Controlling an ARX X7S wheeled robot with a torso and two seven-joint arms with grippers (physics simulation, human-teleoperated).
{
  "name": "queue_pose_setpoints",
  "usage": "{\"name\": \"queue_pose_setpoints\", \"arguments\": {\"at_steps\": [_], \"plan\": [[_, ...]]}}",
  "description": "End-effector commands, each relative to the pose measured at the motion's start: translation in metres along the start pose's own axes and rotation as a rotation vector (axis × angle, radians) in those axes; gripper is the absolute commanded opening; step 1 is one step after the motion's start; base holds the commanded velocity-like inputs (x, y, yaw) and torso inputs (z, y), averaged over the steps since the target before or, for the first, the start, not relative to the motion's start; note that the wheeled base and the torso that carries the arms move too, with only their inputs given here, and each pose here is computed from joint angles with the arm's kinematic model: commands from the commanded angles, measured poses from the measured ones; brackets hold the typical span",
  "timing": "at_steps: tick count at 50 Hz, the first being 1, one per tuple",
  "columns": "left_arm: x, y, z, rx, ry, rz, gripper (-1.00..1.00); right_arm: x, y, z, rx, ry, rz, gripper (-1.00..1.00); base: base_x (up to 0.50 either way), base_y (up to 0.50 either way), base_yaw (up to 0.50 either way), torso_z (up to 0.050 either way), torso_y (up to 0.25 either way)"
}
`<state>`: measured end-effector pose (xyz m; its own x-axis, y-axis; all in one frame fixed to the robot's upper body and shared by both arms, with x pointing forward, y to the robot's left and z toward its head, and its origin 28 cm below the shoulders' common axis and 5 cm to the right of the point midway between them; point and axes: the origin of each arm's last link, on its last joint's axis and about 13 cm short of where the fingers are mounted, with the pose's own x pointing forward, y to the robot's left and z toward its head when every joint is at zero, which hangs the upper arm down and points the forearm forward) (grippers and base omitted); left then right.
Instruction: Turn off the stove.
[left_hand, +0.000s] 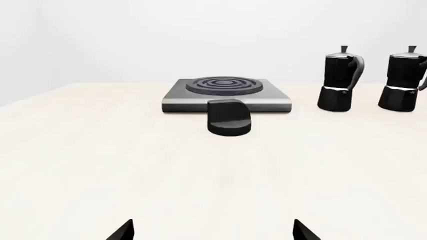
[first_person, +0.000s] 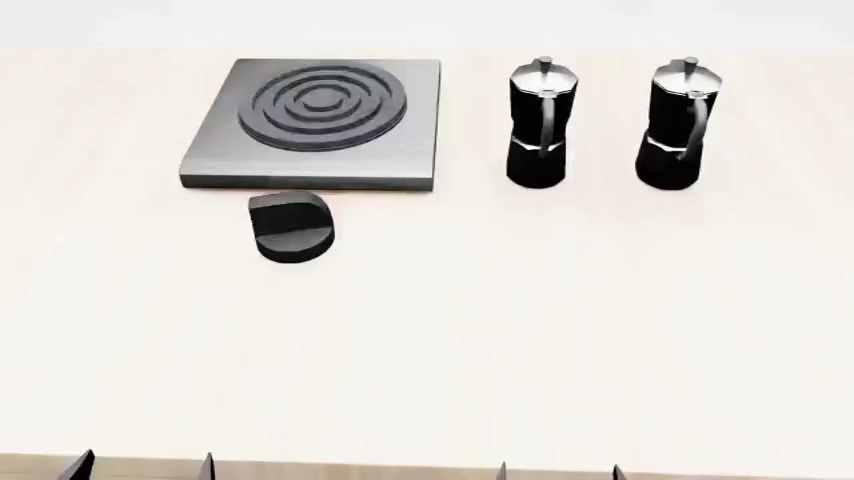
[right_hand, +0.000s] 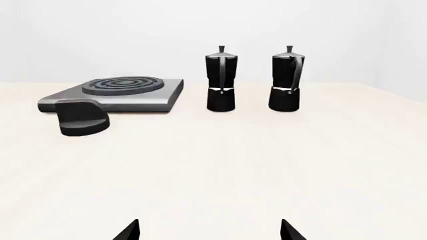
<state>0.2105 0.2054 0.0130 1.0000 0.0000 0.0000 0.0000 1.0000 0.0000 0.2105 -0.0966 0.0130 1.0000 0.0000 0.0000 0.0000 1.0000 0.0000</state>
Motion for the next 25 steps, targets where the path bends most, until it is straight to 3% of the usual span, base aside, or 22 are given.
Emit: {"name": "queue_pose_setpoints", "arguments": {"at_steps": [1, 2, 5, 21, 25], "plan": [[-0.0007, 0.0, 0.0009, -0.019, 0.007, -0.01, 1.0, 0.001, 0.0003, -0.0018, 0.003, 0.011, 0.0, 1.0, 0.0, 0.0, 0.0, 0.0, 0.0], [-0.0012, -0.0003, 0.0007, -0.015, -0.001, -0.012, 1.0, 0.0006, 0.0015, -0.0017, 0.037, 0.019, 0.043, 1.0, 0.0, 0.0, 0.0, 0.0, 0.0], [-0.0015, -0.0009, -0.0015, -0.038, 0.063, -0.028, 1.0, 0.0012, 0.0024, -0.0033, -0.007, 0.028, 0.02, 1.0, 0.0, 0.0, 0.0, 0.0, 0.0], [0.0, 0.0001, 0.0, 0.01, 0.0, -0.001, 1.0, 0.001, 0.0024, -0.0049, -0.017, 0.04, 0.023, 1.0, 0.0, 0.0, 0.0, 0.0, 0.0], [0.0008, 0.0012, 0.0029, -0.012, -0.006, 0.034, 1.0, -0.0005, 0.0015, -0.003, 0.009, 0.034, 0.028, 1.0, 0.0, 0.0, 0.0, 0.0, 0.0]]}}
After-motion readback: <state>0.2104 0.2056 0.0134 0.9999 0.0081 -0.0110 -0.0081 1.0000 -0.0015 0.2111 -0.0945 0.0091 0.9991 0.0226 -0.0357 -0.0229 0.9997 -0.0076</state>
